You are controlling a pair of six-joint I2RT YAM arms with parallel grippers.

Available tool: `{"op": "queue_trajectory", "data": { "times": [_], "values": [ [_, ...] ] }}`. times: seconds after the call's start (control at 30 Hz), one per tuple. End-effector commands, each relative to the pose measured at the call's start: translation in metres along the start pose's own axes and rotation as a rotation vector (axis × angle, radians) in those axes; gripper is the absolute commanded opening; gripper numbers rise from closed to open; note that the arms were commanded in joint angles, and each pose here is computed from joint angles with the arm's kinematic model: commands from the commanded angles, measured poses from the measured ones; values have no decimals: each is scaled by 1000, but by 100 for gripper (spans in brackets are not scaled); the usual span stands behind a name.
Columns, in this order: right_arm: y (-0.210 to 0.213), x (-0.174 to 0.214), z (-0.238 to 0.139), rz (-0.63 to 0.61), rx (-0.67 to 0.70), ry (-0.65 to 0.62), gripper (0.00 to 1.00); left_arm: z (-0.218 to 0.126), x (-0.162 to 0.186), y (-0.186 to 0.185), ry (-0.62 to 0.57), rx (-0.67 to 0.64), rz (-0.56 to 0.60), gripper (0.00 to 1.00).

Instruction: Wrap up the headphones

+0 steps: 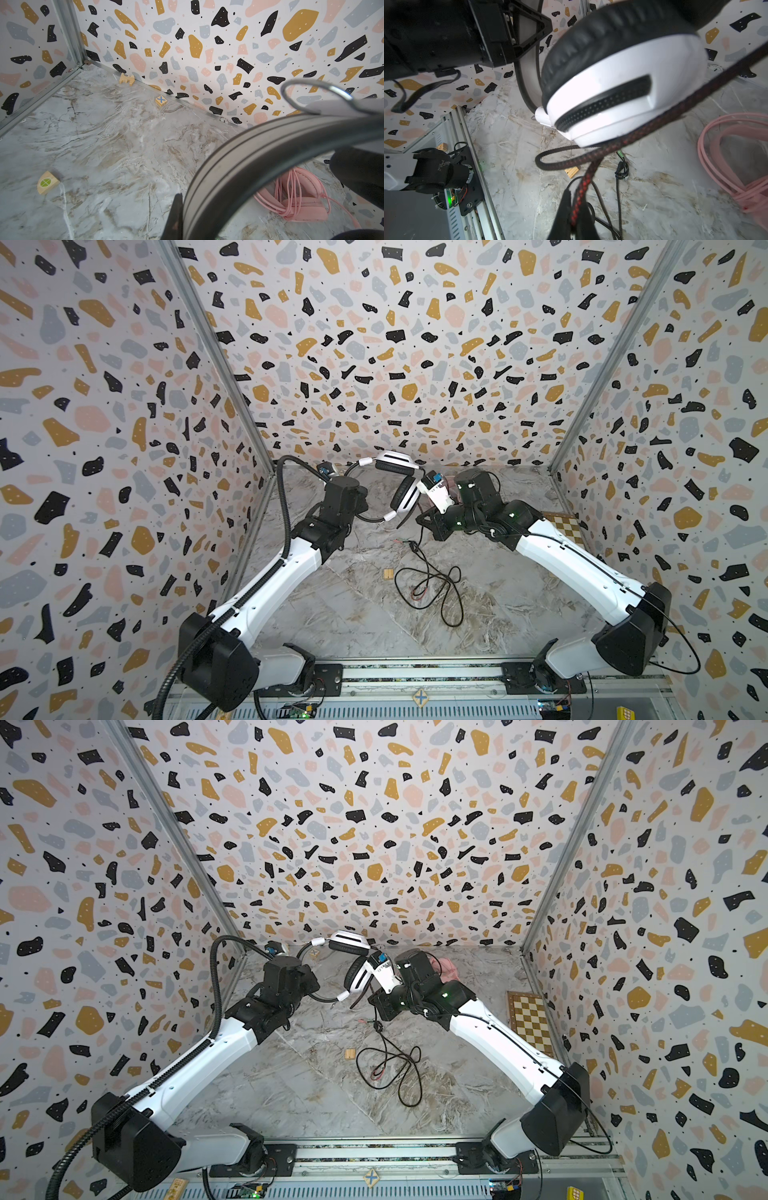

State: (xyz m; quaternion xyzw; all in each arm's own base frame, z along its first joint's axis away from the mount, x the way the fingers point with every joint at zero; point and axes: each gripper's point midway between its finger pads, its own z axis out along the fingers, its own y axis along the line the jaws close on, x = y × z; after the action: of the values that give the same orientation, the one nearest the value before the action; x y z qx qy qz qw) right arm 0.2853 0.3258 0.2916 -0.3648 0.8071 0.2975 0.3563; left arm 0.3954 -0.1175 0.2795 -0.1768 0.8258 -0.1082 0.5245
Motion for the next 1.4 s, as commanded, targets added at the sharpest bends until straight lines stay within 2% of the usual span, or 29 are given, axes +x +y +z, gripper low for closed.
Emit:
{"op": "queue_trajectory", "data": {
  "times": [0.0, 0.23, 0.33, 0.43, 0.6, 0.87, 1.0, 1.17, 1.37],
  "values": [
    [5, -22, -20, -53, 34, -43, 6, -9, -32, -26, -92, 69, -12, 0],
    [15, -58, -55, -99, 56, -120, 6, 6, -5, -16, -24, -11, 156, 0],
    [20, -72, -67, -121, 61, -148, 6, 13, 9, -16, 26, -20, 264, 0],
    [21, -84, -72, -140, 68, -164, 6, 17, 27, -29, 99, 52, 368, 0],
    [13, -92, -65, -165, 96, -159, 7, 11, 42, -41, 124, 135, 454, 0],
    [-21, -108, -55, -119, 120, -217, 6, -11, 54, -54, 124, 302, 518, 0],
    [-45, -113, -54, -78, 132, -246, 6, -23, 51, -52, 100, 329, 540, 0],
    [-86, -99, -47, 10, 141, -244, 7, -39, 41, -52, 44, 365, 526, 0],
    [-127, -60, -20, 99, 170, -147, 7, -58, 24, -55, -29, 405, 501, 0]
  ]
}}
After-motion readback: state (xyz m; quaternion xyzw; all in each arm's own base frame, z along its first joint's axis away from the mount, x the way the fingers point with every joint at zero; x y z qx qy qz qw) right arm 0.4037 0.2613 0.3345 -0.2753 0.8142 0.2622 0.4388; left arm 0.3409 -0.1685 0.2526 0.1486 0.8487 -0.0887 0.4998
